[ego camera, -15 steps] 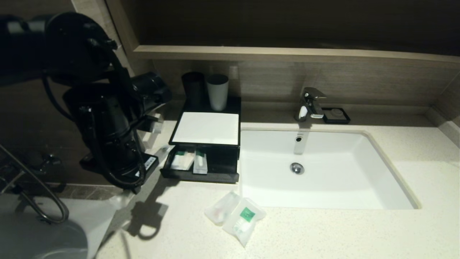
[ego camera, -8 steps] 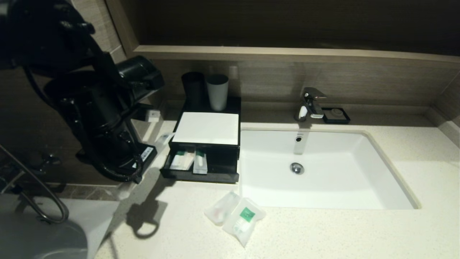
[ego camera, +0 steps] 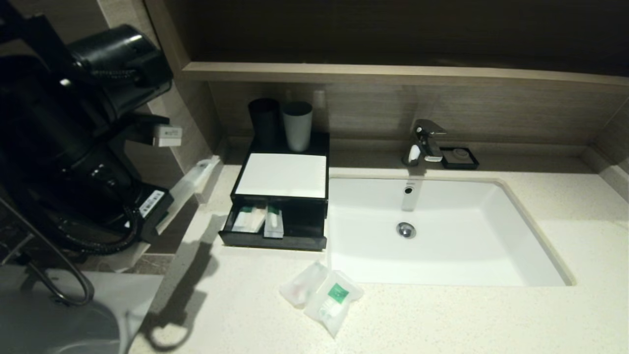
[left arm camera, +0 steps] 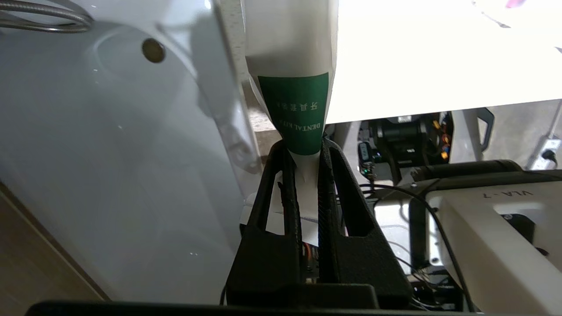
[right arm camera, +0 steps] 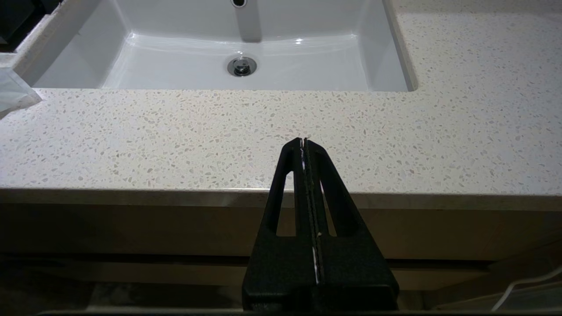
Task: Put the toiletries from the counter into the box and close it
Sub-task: Place the bathroom toiletry into the drawer
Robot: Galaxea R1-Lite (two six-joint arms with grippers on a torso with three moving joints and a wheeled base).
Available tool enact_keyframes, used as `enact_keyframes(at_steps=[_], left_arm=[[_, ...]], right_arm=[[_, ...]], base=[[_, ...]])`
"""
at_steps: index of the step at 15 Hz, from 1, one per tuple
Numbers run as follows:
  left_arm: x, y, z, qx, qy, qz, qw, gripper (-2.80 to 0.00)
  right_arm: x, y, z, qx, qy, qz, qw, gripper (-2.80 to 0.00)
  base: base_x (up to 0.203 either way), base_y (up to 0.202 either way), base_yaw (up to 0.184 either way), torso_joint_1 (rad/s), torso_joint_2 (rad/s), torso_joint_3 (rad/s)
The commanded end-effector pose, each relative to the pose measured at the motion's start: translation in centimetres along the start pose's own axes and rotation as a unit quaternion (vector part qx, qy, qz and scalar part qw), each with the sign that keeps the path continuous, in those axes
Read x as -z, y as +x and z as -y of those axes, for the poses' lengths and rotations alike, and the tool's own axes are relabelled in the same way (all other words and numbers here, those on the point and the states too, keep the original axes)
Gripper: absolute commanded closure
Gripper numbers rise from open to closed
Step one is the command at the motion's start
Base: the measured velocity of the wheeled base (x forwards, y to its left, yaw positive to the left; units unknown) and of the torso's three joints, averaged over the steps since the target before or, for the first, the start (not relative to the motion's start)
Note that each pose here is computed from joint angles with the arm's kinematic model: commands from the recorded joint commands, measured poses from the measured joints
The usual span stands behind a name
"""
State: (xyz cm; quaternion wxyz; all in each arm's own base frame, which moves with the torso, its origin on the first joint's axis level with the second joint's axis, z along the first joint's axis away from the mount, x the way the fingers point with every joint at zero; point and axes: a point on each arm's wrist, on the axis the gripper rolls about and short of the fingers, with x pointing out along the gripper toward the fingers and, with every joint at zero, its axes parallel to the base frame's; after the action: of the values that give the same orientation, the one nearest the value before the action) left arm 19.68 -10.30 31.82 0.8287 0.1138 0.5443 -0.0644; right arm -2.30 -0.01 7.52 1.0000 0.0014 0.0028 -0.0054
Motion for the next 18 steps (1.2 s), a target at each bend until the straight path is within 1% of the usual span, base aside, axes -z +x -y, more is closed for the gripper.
enact_keyframes(at_steps=[1, 3, 5, 7, 8, 9, 10, 11, 12, 14, 16, 18], left_arm=[[1.0, -1.2, -0.5, -0.01, -0.001, 0.014, 0.9999, 0.0], [1.1, -1.2, -0.6, -0.028, 0.02, 0.011, 0.9994, 0.0], [0.8, -1.2, -0.6, -0.025, 0.046, 0.012, 0.9986, 0.0], [0.2, -0.4, -1.8, -0.03, 0.05, -0.003, 0.9983, 0.0], [-0.1, 0.0, -2.6, -0.022, 0.056, -0.012, 0.9981, 0.0], [-0.2, 0.3, -3.3, 0.001, 0.068, -0.018, 0.9975, 0.0], [-0.4, 0.6, -3.7, 0.021, 0.077, -0.021, 0.9966, 0.0], [-0.8, 1.2, -3.7, 0.022, 0.075, -0.027, 0.9965, 0.0], [-1.2, 1.8, -3.6, 0.023, 0.064, -0.034, 0.9971, 0.0], [-1.9, 2.7, -3.0, 0.023, 0.026, -0.045, 0.9984, 0.0], [-2.2, 3.5, -1.8, 0.026, 0.024, -0.064, 0.9973, 0.0], [-2.2, 4.0, -1.2, 0.026, 0.033, -0.084, 0.9956, 0.0]], right_arm=[[0.0, 0.0, 0.0, 0.0, 0.0, 0.0, 1.0, 0.0], [0.0, 0.0, 0.0, 0.0, 0.0, 0.0, 1.0, 0.0], [0.0, 0.0, 0.0, 0.0, 0.0, 0.0, 1.0, 0.0], [0.0, 0.0, 0.0, 0.0, 0.0, 0.0, 1.0, 0.0], [0.0, 0.0, 0.0, 0.0, 0.0, 0.0, 1.0, 0.0], [0.0, 0.0, 0.0, 0.0, 0.0, 0.0, 1.0, 0.0], [0.0, 0.0, 0.0, 0.0, 0.0, 0.0, 1.0, 0.0], [0.0, 0.0, 0.0, 0.0, 0.0, 0.0, 1.0, 0.0], [0.0, 0.0, 0.0, 0.0, 0.0, 0.0, 1.0, 0.0], [0.0, 0.0, 0.0, 0.0, 0.0, 0.0, 1.0, 0.0], [0.0, 0.0, 0.0, 0.0, 0.0, 0.0, 1.0, 0.0], [0.0, 0.0, 0.0, 0.0, 0.0, 0.0, 1.0, 0.0]], base=[[0.0, 0.0, 0.0, 0.0, 0.0, 0.0], [0.0, 0.0, 0.0, 0.0, 0.0, 0.0], [0.0, 0.0, 0.0, 0.0, 0.0, 0.0], [0.0, 0.0, 0.0, 0.0, 0.0, 0.0], [0.0, 0.0, 0.0, 0.0, 0.0, 0.0], [0.0, 0.0, 0.0, 0.0, 0.0, 0.0], [0.0, 0.0, 0.0, 0.0, 0.0, 0.0], [0.0, 0.0, 0.0, 0.0, 0.0, 0.0], [0.0, 0.0, 0.0, 0.0, 0.0, 0.0], [0.0, 0.0, 0.0, 0.0, 0.0, 0.0], [0.0, 0.0, 0.0, 0.0, 0.0, 0.0], [0.0, 0.0, 0.0, 0.0, 0.0, 0.0]])
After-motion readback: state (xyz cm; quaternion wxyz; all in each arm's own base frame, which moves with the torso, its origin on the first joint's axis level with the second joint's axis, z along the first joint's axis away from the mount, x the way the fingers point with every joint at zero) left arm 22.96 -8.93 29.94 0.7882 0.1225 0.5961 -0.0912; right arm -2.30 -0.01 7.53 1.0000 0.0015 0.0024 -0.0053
